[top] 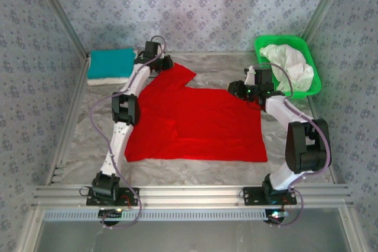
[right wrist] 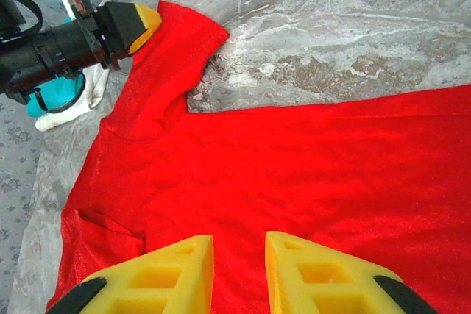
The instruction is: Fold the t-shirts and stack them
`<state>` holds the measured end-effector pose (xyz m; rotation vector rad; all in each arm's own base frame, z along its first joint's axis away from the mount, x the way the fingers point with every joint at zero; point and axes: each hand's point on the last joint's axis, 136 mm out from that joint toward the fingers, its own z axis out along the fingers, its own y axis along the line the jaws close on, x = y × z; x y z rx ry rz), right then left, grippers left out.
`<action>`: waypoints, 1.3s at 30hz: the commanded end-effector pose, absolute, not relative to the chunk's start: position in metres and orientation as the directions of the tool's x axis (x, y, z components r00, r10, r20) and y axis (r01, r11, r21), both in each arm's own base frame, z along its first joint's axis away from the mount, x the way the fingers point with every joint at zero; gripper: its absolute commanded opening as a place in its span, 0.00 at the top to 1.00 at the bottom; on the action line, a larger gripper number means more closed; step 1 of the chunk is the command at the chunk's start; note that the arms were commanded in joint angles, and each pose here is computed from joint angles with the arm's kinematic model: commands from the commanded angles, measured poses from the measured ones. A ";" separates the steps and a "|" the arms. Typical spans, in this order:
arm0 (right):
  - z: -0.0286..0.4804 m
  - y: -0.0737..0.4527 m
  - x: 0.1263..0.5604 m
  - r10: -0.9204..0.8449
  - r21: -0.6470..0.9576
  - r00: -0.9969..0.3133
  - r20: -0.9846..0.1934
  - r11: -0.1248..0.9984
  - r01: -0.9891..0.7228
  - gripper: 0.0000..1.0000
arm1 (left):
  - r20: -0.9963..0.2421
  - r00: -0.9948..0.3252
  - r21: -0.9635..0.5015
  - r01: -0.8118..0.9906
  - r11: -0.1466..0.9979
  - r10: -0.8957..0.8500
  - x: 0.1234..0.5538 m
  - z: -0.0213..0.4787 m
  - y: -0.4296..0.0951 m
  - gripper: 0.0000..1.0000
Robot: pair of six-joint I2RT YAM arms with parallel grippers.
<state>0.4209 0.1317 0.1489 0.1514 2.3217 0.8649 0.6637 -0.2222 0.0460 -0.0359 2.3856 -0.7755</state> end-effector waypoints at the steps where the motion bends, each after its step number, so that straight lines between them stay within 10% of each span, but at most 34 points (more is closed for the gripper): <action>1: 0.140 0.125 0.425 0.304 0.592 -0.804 -0.511 0.803 -0.073 0.73 | -0.656 -0.731 -0.488 0.218 0.845 -0.190 0.674 0.102 -0.209 1.00; 15: 0.125 0.123 0.440 0.308 0.577 -0.820 -0.482 0.816 -0.033 0.73 | -0.736 -0.667 -0.383 0.261 0.886 -0.121 0.671 0.149 -0.201 1.00; 20: 0.125 0.125 0.443 0.306 0.581 -0.820 -0.484 0.813 -0.039 0.73 | -0.725 -0.683 -0.361 0.260 0.895 -0.094 0.667 0.135 -0.212 0.60; 27: 0.134 0.151 0.452 0.263 0.603 -0.835 -0.483 0.791 -0.100 0.74 | -0.613 -0.778 -0.416 0.171 0.893 -0.136 0.647 0.109 -0.220 0.90; 39: 0.103 0.142 0.438 0.198 0.433 -0.878 -0.436 0.902 -0.011 1.00 | -0.536 -0.825 -0.428 0.082 0.900 -0.180 0.559 0.079 -0.204 0.87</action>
